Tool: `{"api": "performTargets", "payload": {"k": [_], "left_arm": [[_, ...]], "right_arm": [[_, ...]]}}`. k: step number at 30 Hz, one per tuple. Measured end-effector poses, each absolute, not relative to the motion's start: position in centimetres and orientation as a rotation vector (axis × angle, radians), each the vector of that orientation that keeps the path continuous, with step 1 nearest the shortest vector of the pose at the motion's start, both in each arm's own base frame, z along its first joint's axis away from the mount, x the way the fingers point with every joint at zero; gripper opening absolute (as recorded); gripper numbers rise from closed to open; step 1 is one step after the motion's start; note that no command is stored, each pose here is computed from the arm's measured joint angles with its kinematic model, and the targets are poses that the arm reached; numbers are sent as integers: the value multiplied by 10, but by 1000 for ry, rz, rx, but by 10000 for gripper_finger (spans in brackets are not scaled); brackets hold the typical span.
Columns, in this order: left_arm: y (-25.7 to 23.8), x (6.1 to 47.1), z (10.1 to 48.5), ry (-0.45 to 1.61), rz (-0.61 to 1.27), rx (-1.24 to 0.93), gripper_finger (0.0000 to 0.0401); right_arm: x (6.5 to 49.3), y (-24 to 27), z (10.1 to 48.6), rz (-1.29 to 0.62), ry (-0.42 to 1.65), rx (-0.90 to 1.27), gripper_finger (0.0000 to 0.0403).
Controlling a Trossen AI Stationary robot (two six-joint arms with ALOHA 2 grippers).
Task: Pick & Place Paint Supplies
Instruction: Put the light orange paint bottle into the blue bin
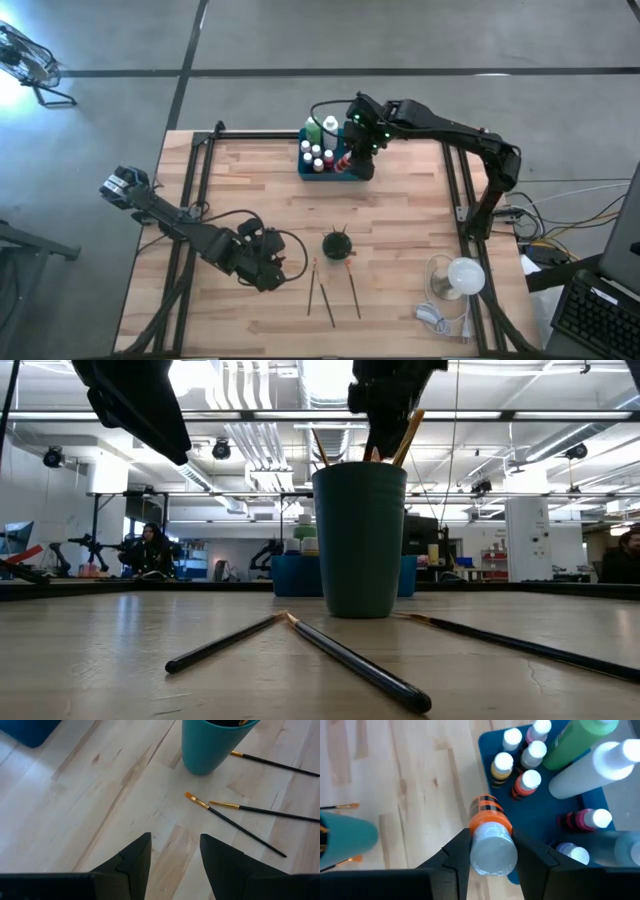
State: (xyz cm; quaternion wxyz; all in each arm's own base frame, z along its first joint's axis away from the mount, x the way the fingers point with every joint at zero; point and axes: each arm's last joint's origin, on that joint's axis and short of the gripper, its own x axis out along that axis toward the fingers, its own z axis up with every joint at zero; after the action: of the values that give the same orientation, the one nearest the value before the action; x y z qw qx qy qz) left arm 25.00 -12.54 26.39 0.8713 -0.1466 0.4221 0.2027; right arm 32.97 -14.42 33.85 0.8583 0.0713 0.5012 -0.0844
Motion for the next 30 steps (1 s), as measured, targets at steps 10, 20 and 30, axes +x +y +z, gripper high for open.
{"api": "performTargets", "payload": {"k": [10,20,30], "left_arm": [[-125,250,264,881,428,-313,175],[-124,251,264,884,422,-297,175],[-124,250,264,889,411,-276,175]], "right_arm": [[344,-192,295,-224,1151,194,113],[355,-231,264,-244,1248,253,113],[369,-244,246,-199,1333,256,113]]}}
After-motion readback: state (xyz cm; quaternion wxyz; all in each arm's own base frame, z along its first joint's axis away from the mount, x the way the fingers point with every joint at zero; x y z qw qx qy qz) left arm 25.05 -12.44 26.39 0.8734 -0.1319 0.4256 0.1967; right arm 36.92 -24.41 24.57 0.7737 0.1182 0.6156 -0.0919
